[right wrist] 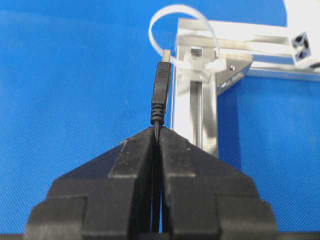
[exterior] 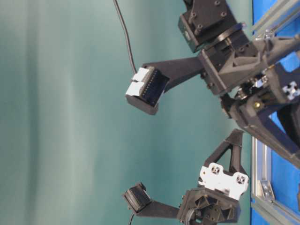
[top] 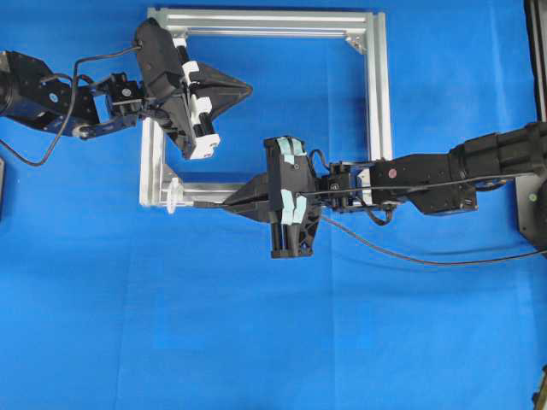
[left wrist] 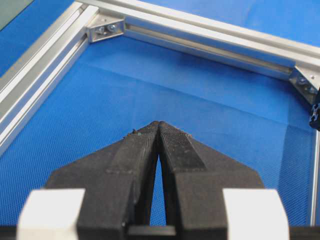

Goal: Insert the wire through the string loop located on the left side.

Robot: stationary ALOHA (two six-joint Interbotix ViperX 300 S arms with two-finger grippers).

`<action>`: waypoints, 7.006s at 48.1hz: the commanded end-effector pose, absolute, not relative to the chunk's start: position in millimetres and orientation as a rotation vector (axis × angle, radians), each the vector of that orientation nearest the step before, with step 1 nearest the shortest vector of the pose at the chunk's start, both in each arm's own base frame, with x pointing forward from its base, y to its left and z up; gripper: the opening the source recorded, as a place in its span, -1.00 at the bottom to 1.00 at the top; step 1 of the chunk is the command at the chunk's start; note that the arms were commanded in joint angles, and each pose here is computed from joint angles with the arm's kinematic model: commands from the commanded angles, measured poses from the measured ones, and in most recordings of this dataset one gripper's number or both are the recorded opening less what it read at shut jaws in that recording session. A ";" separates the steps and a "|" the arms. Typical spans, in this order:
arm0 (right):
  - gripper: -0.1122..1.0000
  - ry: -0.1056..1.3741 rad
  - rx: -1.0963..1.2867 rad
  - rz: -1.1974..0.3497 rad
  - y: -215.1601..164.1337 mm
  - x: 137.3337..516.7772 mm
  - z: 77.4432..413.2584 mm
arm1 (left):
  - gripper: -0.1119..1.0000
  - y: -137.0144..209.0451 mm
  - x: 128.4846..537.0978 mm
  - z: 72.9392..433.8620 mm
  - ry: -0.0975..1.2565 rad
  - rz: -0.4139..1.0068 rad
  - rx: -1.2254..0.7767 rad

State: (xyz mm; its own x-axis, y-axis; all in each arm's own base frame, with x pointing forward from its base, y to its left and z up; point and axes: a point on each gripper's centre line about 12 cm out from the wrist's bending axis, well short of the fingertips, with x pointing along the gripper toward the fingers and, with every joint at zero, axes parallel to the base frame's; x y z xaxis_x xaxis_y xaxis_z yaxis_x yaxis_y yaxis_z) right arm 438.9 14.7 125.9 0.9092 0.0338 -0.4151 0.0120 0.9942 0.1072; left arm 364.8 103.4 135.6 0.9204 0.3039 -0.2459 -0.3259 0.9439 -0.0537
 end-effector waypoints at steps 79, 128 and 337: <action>-0.81 0.391 0.110 0.008 12.1 444.2 137.8 | -0.80 101.8 366.5 151.2 0.192 0.316 -0.089; -0.81 0.389 0.110 0.007 12.1 444.6 138.3 | -0.80 101.8 366.5 151.2 0.192 0.316 -0.089; -0.81 0.336 0.114 -0.012 2.1 506.1 133.3 | 0.82 -14.0 262.0 125.3 0.446 -0.012 -0.055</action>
